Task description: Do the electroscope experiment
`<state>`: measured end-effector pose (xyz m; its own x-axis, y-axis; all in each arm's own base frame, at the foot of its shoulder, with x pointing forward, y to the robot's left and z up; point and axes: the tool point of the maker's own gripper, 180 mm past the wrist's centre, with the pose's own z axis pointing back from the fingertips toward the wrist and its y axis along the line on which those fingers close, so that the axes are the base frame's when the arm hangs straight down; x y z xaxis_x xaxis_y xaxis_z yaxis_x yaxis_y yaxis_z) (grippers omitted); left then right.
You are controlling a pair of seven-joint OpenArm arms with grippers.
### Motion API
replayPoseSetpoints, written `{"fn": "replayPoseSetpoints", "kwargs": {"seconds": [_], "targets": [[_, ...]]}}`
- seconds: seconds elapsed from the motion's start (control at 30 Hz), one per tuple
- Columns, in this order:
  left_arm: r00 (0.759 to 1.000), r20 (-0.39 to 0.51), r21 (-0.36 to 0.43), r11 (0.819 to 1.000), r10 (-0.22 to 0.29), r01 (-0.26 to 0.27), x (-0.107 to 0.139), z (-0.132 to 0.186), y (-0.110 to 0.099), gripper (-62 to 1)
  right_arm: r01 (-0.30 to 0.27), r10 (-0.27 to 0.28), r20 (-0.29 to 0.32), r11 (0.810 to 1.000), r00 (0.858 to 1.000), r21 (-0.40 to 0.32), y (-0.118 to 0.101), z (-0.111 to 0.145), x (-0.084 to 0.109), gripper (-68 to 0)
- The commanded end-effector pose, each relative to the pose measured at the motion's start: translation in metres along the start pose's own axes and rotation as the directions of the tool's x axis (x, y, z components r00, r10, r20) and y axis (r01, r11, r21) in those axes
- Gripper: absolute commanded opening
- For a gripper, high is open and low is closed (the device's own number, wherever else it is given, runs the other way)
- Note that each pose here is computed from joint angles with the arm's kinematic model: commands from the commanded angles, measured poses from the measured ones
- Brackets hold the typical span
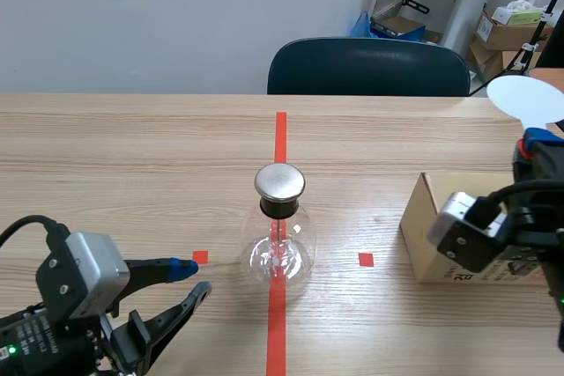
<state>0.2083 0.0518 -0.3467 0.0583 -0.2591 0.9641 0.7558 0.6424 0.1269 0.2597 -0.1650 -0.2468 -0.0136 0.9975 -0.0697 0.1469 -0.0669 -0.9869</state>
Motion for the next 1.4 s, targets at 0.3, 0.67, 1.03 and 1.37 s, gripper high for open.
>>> {"fn": "replayPoseSetpoints", "kwargs": {"seconds": [0.3,0.67,1.03,1.37], "targets": [[1.000,0.021,0.071,0.997,0.008,-0.009,-0.007,-0.026,0.023,-55.8,0.008,-0.003,0.078,0.999,0.997,-0.054,-0.009,0.004,0.054,-65.8],[0.998,0.023,0.123,0.991,0.051,-0.054,-0.018,-0.050,0.035,-56.5,0.062,-0.064,0.106,0.998,0.992,0.019,0.008,0.013,0.081,-65.8],[0.999,0.009,0.105,0.993,0.044,-0.045,-0.023,-0.061,0.026,-56.5,0.055,-0.062,0.142,0.997,0.988,0.051,0.022,0.015,0.089,-65.8],[0.999,0.004,0.111,0.993,0.047,-0.047,-0.025,-0.061,0.025,-56.5,0.058,-0.063,0.213,0.998,0.975,0.028,0.017,0.014,0.101,-65.8]]}}
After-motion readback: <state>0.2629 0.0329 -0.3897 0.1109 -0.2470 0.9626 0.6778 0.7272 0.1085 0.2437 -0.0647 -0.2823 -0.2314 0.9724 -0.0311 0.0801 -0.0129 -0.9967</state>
